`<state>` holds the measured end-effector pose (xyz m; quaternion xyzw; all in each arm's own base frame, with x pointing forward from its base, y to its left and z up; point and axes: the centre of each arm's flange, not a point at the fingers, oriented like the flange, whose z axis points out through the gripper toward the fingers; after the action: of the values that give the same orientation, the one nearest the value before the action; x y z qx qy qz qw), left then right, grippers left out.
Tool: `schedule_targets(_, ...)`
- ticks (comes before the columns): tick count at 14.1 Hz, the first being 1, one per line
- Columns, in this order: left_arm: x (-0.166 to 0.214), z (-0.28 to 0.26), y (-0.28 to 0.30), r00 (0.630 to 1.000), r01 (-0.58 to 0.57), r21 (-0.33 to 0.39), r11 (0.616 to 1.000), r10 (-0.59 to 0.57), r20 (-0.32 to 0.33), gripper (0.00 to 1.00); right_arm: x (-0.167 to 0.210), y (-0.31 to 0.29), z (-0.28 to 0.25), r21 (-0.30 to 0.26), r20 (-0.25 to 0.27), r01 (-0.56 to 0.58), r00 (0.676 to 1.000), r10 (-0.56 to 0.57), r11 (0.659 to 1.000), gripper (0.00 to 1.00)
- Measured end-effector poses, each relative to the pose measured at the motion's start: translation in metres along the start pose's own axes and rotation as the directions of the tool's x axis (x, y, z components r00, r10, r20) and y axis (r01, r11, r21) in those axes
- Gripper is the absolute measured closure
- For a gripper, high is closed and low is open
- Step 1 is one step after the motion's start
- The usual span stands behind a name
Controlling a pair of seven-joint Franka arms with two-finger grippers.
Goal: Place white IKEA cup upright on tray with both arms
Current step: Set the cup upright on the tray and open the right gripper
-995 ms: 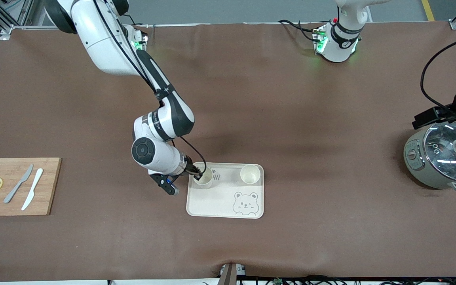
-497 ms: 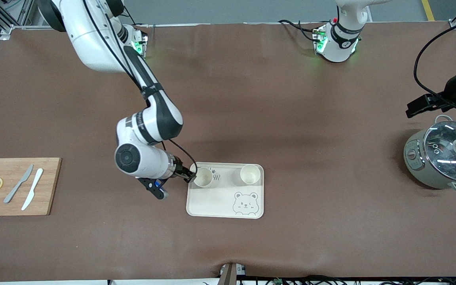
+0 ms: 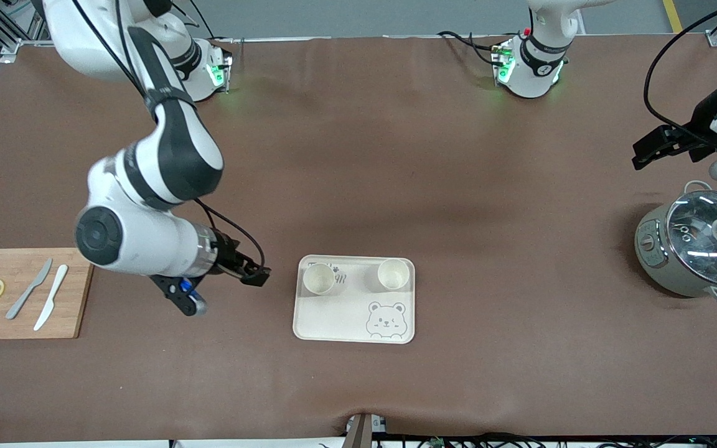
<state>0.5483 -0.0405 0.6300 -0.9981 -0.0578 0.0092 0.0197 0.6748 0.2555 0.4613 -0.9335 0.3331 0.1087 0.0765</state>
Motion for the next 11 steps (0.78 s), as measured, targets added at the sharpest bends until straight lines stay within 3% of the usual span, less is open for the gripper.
schedule_targets(2,0.0,0.001,0.001,1.0,-0.001,-0.001,1.0,0.001,0.001,0.0,-0.001,0.03,-0.045,-0.056,-0.022,0.033,0.999,-0.034,0.998,0.0)
schedule_targets(6,0.0,0.004,0.002,1.0,-0.006,-0.001,1.0,0.006,0.007,0.0,0.041,0.121,-0.123,-0.065,-0.046,0.174,0.983,-0.178,0.982,0.0)
schedule_targets(11,0.001,0.007,0.002,0.998,-0.059,-0.001,0.998,0.059,0.012,0.0,0.01,0.176,-0.167,-0.212,-0.102,0.403,0.897,-0.43,0.89,0.0)
